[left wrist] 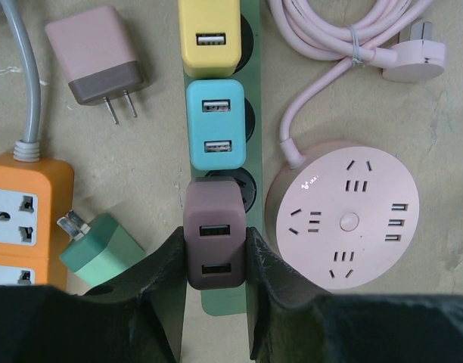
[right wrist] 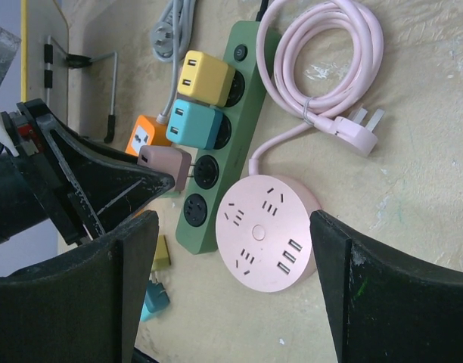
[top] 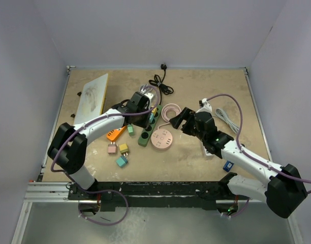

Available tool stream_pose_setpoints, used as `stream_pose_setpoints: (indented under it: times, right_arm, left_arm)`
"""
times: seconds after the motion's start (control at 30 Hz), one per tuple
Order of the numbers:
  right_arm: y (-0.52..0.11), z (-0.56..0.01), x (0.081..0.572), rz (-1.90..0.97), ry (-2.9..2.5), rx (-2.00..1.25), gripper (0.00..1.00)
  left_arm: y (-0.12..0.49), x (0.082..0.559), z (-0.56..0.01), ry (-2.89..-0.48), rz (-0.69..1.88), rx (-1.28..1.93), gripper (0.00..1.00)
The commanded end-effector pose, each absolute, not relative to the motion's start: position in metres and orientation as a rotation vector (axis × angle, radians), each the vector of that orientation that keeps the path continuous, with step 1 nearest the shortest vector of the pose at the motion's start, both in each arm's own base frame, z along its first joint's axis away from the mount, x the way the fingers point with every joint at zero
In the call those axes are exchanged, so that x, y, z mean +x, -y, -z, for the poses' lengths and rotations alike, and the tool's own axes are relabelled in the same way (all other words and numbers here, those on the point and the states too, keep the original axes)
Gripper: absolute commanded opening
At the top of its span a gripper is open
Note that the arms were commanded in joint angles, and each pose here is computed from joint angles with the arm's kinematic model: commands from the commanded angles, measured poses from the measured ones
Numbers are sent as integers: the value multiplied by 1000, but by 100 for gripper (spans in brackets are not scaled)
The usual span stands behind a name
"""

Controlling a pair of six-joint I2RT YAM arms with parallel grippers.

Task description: Insert the plug

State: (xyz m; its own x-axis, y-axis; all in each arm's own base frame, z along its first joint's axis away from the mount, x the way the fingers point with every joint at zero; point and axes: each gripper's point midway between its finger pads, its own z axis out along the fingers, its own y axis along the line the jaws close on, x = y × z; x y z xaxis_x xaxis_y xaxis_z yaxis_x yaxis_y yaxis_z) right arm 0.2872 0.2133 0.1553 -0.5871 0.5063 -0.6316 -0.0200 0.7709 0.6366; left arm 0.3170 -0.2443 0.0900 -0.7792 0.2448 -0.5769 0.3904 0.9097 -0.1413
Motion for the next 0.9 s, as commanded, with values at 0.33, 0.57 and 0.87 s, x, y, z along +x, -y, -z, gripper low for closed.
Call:
stream_pose_setpoints:
  times: [0.33, 0.57, 0.87]
  right_arm:
    - [-202, -162, 292, -718, -2049, 379, 83]
    - [-197, -162, 293, -685, -2050, 387, 83]
    - [-193, -163, 293, -663, -2043, 392, 83]
  left_arm:
    - [252, 323, -86, -2474, 349, 484, 0]
    - [241, 314, -65, -2578, 261, 540, 0]
    - [228, 311, -43, -2638, 165, 503, 0]
